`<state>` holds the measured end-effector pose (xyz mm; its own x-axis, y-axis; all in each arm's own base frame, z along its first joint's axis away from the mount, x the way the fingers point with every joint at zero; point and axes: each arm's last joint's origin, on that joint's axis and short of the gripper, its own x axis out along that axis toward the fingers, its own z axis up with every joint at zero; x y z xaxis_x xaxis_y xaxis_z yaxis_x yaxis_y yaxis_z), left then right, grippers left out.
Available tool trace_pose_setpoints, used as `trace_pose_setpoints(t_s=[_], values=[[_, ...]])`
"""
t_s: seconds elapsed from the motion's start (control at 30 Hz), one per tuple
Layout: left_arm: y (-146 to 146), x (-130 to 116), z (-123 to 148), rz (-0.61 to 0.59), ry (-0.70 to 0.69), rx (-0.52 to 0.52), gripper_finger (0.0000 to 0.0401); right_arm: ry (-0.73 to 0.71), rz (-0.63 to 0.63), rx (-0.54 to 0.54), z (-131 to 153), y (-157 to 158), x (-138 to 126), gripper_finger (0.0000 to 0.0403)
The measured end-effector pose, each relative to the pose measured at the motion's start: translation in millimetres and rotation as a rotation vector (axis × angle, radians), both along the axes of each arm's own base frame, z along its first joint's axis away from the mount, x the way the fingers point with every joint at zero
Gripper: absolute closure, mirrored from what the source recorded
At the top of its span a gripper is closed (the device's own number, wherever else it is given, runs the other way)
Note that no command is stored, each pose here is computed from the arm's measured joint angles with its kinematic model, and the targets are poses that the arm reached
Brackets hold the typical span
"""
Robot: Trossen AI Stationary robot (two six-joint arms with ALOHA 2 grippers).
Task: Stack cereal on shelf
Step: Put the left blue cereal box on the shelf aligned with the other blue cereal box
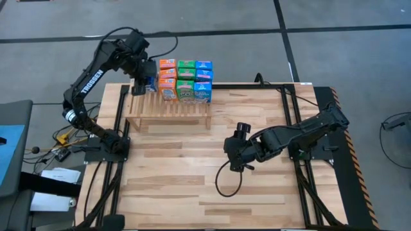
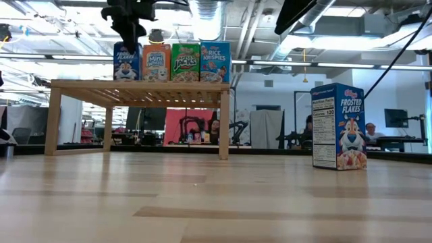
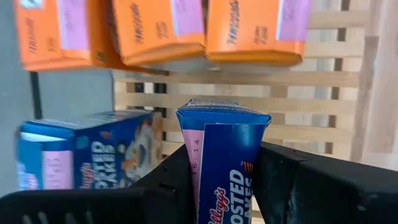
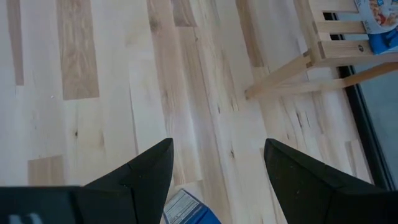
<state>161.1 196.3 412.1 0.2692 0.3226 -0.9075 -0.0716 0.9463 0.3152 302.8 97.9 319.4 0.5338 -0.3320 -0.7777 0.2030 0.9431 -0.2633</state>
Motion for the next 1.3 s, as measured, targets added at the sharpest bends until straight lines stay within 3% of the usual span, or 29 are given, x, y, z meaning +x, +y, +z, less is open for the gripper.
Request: trace_pose_setpoints(t_s=[0.23, 0.6, 0.8, 1.3], values=[[1.0, 0.5, 0.6, 0.011, -0.005, 0.013, 0.0279, 0.002, -0.013, 0.002, -0.1, -4.4, 1.3, 0.0127], [2.6, 0.1, 1.3, 0.058, 0.004, 0.038, 0.0192, 0.006, -0.022, 0.001, -0.3, -8.1, 2.4, 0.0127], [3.2, -0.5, 1.4, 0.085, 0.019, 0.056, 0.0164, 0.005, -0.025, 0.003, -0.2, -8.3, 2.4, 0.0127], [-8.8, -9.9, 24.1, 0.181, -0.009, 0.182, 0.0151, 0.005, -0.025, 0.003, -0.3, -8.4, 2.5, 0.0127]])
